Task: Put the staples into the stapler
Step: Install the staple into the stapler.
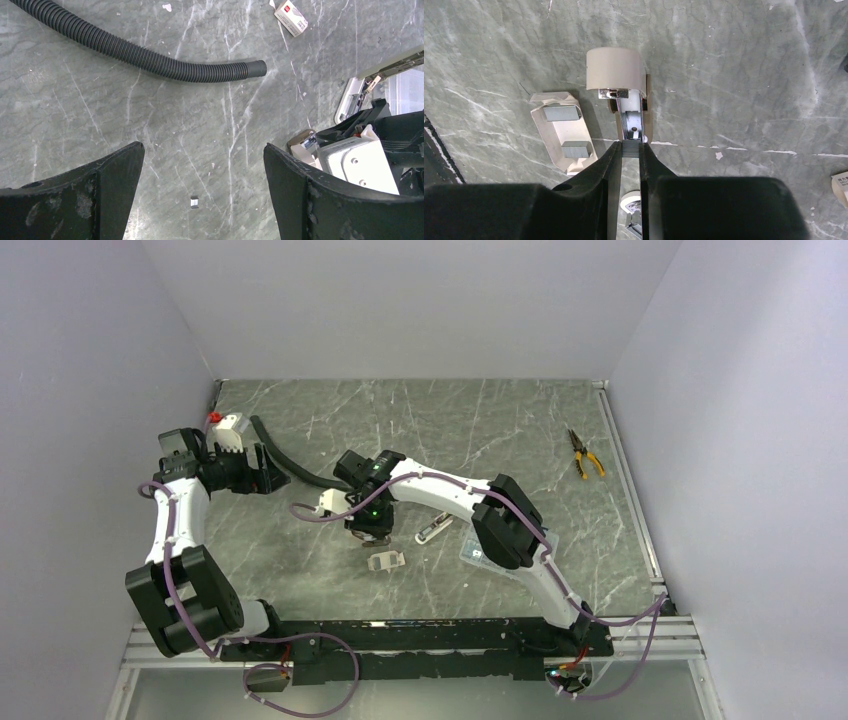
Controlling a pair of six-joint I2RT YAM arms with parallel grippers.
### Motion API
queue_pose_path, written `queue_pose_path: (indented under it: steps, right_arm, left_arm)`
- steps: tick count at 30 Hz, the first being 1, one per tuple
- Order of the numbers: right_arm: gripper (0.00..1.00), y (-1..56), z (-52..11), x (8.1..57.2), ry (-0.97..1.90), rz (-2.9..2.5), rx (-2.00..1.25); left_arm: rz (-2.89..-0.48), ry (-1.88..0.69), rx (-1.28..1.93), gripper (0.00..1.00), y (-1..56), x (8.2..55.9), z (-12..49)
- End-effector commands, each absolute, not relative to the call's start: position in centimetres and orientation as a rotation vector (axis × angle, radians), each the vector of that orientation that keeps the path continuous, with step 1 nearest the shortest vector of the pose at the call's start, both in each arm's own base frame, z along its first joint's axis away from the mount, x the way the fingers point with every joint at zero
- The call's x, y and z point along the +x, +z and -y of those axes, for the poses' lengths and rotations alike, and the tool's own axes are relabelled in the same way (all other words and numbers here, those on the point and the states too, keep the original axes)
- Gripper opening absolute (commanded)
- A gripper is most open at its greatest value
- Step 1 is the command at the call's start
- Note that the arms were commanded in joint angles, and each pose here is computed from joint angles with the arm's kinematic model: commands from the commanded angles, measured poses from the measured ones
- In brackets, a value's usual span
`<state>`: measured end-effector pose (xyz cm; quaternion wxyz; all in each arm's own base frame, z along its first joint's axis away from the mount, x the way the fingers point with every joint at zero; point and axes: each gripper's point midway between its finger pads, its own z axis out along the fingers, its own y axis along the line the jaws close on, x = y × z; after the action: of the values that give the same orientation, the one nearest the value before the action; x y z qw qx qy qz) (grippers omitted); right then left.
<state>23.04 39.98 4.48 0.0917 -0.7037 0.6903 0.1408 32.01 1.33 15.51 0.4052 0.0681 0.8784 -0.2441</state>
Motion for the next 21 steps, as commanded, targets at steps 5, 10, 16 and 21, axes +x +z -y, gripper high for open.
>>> queue_pose_path:
  steps: [5, 10, 16, 21]
  right_arm:
    - [0.07, 5.69, -40.73, 23.25, 0.416, -2.048, -2.058]
    - [0.07, 5.47, -40.84, 23.30, 0.420, -2.058, -2.048]
    - [0.07, 5.17, -40.91, 23.33, 0.419, -2.071, -2.043]
    - [0.06, 5.02, -40.92, 23.45, 0.408, -2.076, -2.039]
  left_arm:
    - [-2.194, -0.655, 0.160, 0.94, 16.51, 32.07, -1.13]
    - [-2.192, -0.651, 0.153, 0.94, 16.57, 32.09, -1.34]
    - [-2.195, -0.661, 0.143, 0.94, 16.47, 32.04, -1.43]
    - [-2.195, -0.669, 0.139, 0.94, 16.41, 32.01, -1.48]
